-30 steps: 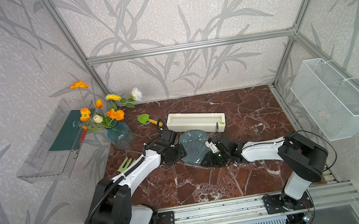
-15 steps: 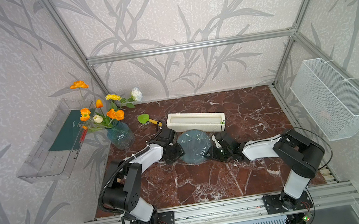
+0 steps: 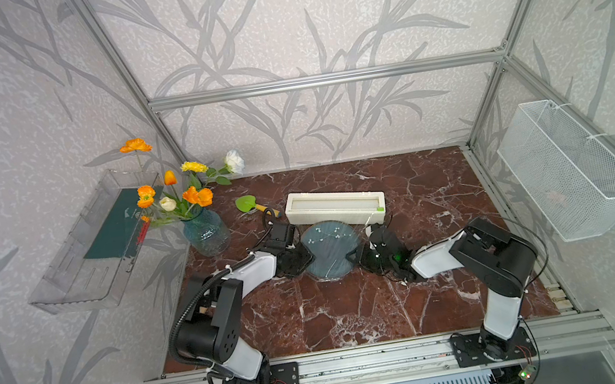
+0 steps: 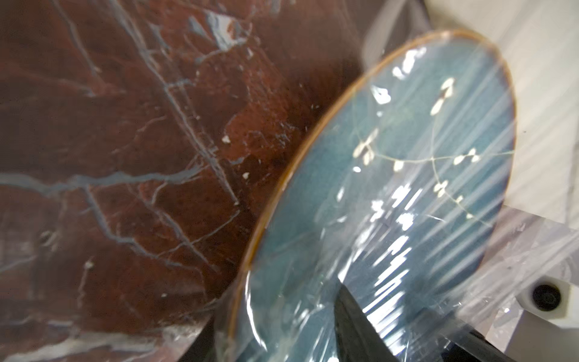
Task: Wrap the plate with plastic wrap
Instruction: Adjust the plate at the center of the board.
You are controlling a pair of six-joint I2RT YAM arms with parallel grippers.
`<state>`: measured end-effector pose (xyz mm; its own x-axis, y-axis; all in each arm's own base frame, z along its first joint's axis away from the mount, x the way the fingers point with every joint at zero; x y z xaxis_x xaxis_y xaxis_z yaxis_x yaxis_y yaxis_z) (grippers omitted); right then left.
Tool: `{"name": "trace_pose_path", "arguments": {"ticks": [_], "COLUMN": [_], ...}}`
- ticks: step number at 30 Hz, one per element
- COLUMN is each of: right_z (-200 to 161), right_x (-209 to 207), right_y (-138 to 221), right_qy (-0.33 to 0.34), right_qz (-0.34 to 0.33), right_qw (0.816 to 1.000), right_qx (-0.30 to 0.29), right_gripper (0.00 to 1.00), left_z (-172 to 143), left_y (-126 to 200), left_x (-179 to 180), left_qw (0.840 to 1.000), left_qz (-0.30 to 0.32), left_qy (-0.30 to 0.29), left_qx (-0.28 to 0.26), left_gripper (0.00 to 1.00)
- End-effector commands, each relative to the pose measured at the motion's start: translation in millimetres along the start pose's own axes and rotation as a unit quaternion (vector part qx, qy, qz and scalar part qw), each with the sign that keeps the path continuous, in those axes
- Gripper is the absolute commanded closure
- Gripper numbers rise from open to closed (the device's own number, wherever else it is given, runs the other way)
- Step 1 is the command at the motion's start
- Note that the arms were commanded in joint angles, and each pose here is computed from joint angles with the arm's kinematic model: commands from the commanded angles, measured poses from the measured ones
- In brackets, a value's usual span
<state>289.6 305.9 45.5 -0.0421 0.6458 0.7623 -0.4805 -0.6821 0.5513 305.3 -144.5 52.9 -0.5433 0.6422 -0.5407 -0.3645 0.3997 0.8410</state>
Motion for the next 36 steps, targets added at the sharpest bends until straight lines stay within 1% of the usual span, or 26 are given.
{"name": "trace_pose_path", "arguments": {"ticks": [1,4,6,7,9,10,11,14,17,19,22,24,27,30,33,36], "right_z": [2,7,11,14,18,21,23,31,36,38,41,42,48,50,53,51], "right_x": [22,28,31,32,38,42,44,51,55,61,69,71,84,93,100,106], "right_y": [-3,2,6,9,16,20,24,33,36,37,38,39,51,54,54,53], "right_qy": [-0.021,-0.031,-0.037,-0.039,-0.042,-0.043,-0.045,-0.057,-0.075,-0.084,-0.088,-0.086,-0.077,-0.078,-0.092,-0.091], "right_qz": [0.049,0.053,0.053,0.054,0.061,0.065,0.069,0.090,0.110,0.127,0.144,0.144,0.154,0.163,0.181,0.187], "right_qw": [0.998,0.996,0.996,0.995,0.994,0.993,0.993,0.990,0.986,0.983,0.980,0.981,0.979,0.977,0.973,0.972], "right_qx": [-0.036,-0.057,-0.068,-0.073,-0.081,-0.085,-0.087,-0.096,-0.099,-0.102,-0.102,-0.102,-0.109,-0.110,-0.112,-0.108], "right_gripper": [0.70,0.77,0.82,0.86,0.92,0.95,0.96,0.98,0.98,0.98,0.99,0.99,0.99,0.99,0.99,0.99], "left_z": [-19,-21,-20,-19,-15,-14,-14,-18,-22,-22,-22,-22,-20,-17,-14,-10], "left_y": [-3,6,16,22,33,39,44,52,53,50,42,39,37,34,28,26], "left_x": [-8,-15,-17,-18,-15,-13,-11,-8,-11,-11,-9,-9,-8,-14,-24,-34], "left_qw": [0.999,0.998,0.998,0.999,0.999,0.999,0.999,0.998,0.996,0.996,0.996,0.996,0.997,0.995,0.992,0.986], "left_qz": [-0.035,-0.054,-0.053,-0.050,-0.037,-0.035,-0.035,-0.052,-0.076,-0.079,-0.070,-0.066,-0.060,-0.079,-0.109,-0.149], "left_qy": [0.022,0.026,0.025,0.019,0.017,0.017,0.019,0.029,0.038,0.043,0.044,0.042,0.040,0.049,0.063,0.078], "left_qx": [0.028,0.023,0.016,0.009,-0.001,-0.001,0.001,0.016,0.027,0.029,0.036,0.042,0.039,0.032,0.025,0.002], "left_gripper": [0.57,0.58,0.57,0.54,0.43,0.39,0.39,0.38,0.39,0.40,0.43,0.44,0.44,0.45,0.48,0.54]}}
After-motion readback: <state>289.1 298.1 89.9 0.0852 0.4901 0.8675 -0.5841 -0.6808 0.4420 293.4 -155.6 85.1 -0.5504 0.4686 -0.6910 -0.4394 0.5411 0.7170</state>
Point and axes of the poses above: each gripper's point midway between its finger pads, its own y axis back along the fingers, its own x axis along the line the jaws close on, z = x × y, the point moved 3 cm from there along y, back along the fingers, and after that the axes turned 11 degrees about y, right-handed, at the moved point
